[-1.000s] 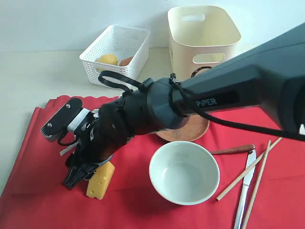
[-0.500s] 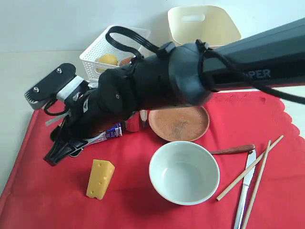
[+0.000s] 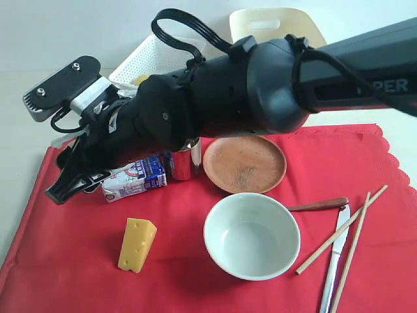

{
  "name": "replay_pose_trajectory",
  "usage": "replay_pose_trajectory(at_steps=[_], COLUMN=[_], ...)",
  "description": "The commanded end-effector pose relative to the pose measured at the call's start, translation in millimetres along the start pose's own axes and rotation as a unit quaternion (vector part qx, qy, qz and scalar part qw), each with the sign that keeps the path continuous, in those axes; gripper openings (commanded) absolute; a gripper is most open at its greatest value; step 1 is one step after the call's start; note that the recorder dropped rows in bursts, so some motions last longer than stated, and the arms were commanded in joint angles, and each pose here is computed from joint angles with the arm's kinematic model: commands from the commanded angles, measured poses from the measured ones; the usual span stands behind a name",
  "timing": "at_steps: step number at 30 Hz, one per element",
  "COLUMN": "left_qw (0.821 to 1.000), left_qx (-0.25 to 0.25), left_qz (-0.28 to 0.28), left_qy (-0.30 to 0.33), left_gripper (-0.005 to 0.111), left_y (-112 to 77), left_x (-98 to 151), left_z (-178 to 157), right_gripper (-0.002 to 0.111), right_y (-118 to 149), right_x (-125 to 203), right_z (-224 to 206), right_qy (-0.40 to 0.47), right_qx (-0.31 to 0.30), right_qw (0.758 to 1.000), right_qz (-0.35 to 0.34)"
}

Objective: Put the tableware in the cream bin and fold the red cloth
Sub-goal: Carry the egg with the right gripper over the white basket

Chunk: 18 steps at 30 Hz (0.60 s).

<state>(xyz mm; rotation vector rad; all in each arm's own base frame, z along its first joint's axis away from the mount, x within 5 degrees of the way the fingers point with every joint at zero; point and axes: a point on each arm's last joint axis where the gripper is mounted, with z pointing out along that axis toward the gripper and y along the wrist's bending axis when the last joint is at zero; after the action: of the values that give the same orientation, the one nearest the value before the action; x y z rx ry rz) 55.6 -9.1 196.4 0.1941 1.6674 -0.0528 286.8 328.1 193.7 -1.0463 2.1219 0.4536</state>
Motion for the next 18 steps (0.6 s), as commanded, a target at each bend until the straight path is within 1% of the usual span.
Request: replay_pose_trajectory(at_steps=[1,9,13,15,18], left_qw=[1.000,1.000,1.000,1.000,1.000], left_qx=[-0.002,-0.002,-0.002,-0.002,-0.002], left_qz=[-0.001,-0.003,-0.003,-0.003,-0.003], left_qy=[-0.002,-0.002,-0.002,-0.002,-0.002], left_gripper=[0.001,0.001,0.001,0.001,0.001], left_y=[0.2,0.2,0.2,0.2,0.2], left_x=[0.6,0.6,0.6,0.6,0.6], left_z=[-0.3,-0.3,-0.3,-0.3,-0.3], right_gripper=[0.000,0.000,0.000,0.000,0.000], right_y=[-5.7,-42.9,-65.8,-73.3,-78.2], right_x=[-8.5,-9.0,-11.5,-12.7,-15.1], right_z=[-4.2,-7.6,-11.3,-12.9,-13.7], right_qy=[-0.029,-0.048,-0.077,-0.090,-0.109], right_qx=[0.011,0.049,0.077,0.087,0.097], right_qw=[1.000,0.997,0.993,0.990,0.987], right_qz=[0.000,0.032,0.047,0.063,0.063])
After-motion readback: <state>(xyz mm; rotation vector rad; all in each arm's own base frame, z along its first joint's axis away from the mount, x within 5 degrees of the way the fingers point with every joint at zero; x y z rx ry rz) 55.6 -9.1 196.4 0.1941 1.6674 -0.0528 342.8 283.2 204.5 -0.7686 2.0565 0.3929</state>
